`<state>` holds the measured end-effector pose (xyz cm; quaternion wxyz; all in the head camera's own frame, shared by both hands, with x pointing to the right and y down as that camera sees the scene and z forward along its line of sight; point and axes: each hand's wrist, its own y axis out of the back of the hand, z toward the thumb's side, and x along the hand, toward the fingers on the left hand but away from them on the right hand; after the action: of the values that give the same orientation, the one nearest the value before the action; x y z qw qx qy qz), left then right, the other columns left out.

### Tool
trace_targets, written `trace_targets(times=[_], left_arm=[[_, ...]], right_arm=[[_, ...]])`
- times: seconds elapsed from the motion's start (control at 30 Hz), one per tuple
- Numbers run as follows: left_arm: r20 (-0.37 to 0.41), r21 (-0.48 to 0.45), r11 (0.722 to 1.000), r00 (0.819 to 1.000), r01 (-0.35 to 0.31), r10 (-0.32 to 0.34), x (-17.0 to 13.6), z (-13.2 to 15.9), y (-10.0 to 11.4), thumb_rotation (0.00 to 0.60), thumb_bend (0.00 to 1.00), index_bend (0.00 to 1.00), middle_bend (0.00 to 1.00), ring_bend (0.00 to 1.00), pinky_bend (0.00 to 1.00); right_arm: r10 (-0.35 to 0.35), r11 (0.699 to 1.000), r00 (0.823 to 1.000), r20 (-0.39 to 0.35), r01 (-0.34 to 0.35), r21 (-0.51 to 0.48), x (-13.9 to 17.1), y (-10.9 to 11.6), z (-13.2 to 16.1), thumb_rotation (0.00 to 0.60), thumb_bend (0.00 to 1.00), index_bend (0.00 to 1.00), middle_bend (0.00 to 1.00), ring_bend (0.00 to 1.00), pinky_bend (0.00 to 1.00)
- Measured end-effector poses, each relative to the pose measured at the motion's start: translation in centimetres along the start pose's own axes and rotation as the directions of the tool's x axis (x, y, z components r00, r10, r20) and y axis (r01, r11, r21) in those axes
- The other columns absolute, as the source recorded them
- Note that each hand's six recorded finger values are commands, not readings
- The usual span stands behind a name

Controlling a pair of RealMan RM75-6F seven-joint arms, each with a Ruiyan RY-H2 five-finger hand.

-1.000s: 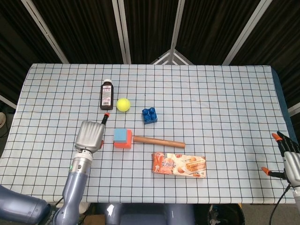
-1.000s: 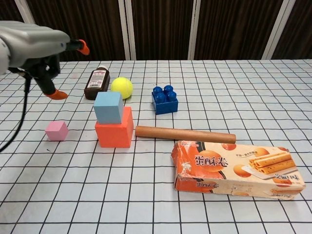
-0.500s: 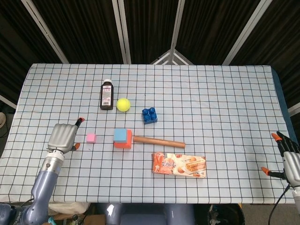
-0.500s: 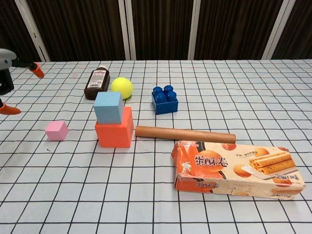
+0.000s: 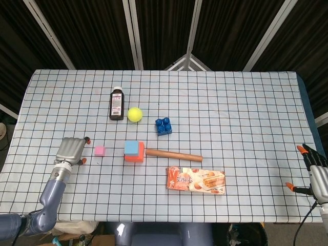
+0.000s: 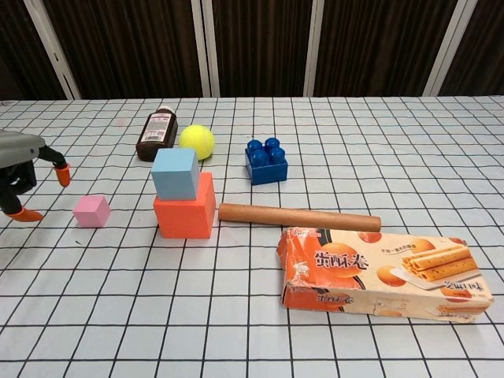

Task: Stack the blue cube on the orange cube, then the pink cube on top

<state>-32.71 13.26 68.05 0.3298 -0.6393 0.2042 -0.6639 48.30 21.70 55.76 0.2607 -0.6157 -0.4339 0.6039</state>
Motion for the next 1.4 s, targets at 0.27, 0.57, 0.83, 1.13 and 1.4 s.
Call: trace_targets(times=[0.27,0.57,0.83,1.13,1.4], left_arm=[[0.013,0.005,1.0,1.0,-0.005,0.005,0.9,1.2,-0.2,0.6,0.28,0.33,0.88,0.85,0.9],[0.024,0.007,1.0,1.0,-0.004,0.004,1.4,2.0,-0.4,0.6,0.32,0.35,0.88,0.85,0.9],[0.034,0.001,1.0,0.999,-0.005,0.005,1.9,2.7,-0.7,0.6,0.32,0.35,0.88,0.85,0.9],[0.047,0.009,1.0,0.999,-0.001,0.0,2.0,3.4,-0.9,0.6,0.32,0.36,0.88,0.85,0.9],[0.054,0.01,1.0,0.999,-0.004,0.004,2.1,3.8,-0.9,0.6,0.32,0.38,0.88,0.85,0.9]], right_arm=[[0.0,1.0,1.0,0.002,0.0,0.0,0.0,0.0,-0.1,0.6,0.13,0.0,0.01,0.03,0.1],[0.007,1.0,1.0,0.001,-0.007,0.004,0.0,-0.1,0.1,0.6,0.13,0.0,0.01,0.03,0.1],[0.008,1.0,1.0,0.006,-0.008,0.003,-0.1,-0.1,-0.1,0.6,0.13,0.0,0.01,0.03,0.1],[0.013,1.0,1.0,0.007,-0.013,0.004,-0.1,-0.2,-0.1,0.6,0.13,0.0,0.01,0.03,0.1],[0.013,1.0,1.0,0.008,-0.013,0.002,-0.1,-0.2,-0.1,0.6,0.13,0.0,0.01,0.03,0.1]])
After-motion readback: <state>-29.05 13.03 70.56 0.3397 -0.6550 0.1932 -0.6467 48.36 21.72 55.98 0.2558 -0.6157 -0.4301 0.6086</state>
